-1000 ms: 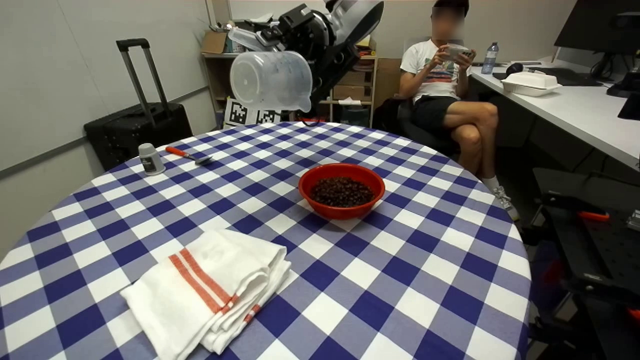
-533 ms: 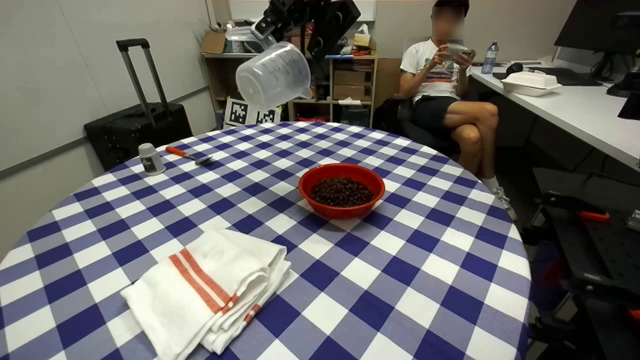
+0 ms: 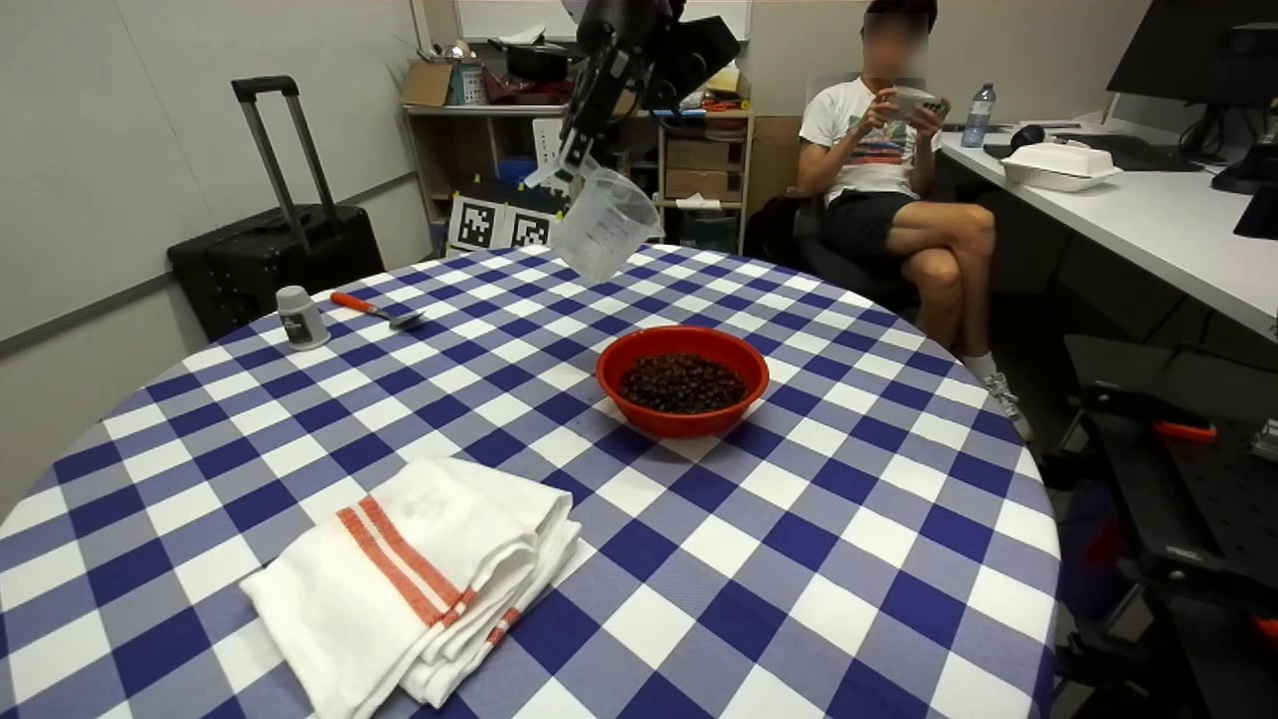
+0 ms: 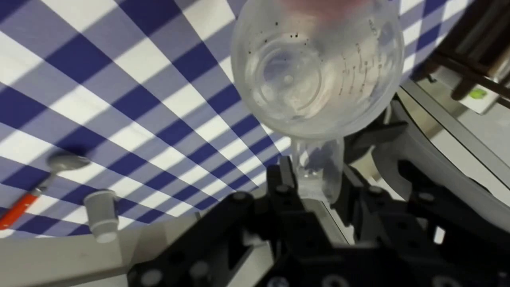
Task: Pour the contents in the jug into the red bowl
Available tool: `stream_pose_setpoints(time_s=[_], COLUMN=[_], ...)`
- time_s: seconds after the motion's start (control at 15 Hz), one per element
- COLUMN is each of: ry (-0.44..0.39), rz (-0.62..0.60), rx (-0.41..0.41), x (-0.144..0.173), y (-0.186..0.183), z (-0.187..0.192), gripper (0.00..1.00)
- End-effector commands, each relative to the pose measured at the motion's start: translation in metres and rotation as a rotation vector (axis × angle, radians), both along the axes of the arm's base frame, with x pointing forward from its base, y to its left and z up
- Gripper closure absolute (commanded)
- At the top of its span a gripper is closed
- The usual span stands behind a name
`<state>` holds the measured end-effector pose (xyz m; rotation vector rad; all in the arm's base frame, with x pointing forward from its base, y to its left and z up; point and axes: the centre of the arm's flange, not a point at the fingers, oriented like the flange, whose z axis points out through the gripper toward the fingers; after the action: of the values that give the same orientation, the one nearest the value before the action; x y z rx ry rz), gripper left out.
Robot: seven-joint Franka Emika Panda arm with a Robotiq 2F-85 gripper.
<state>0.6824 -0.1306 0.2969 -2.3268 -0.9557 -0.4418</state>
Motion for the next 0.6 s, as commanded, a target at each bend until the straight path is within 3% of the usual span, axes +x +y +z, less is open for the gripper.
stream_pose_setpoints(time_s=[0.0, 0.53], ry=[-0.03, -0.068], rz=[-0.028, -0.065], rx=[-0.204, -0.679], x=[-0.019, -0.031], y=[-0.007, -0.044], z=[-0.013, -0.019], gripper=[0.93, 0.93])
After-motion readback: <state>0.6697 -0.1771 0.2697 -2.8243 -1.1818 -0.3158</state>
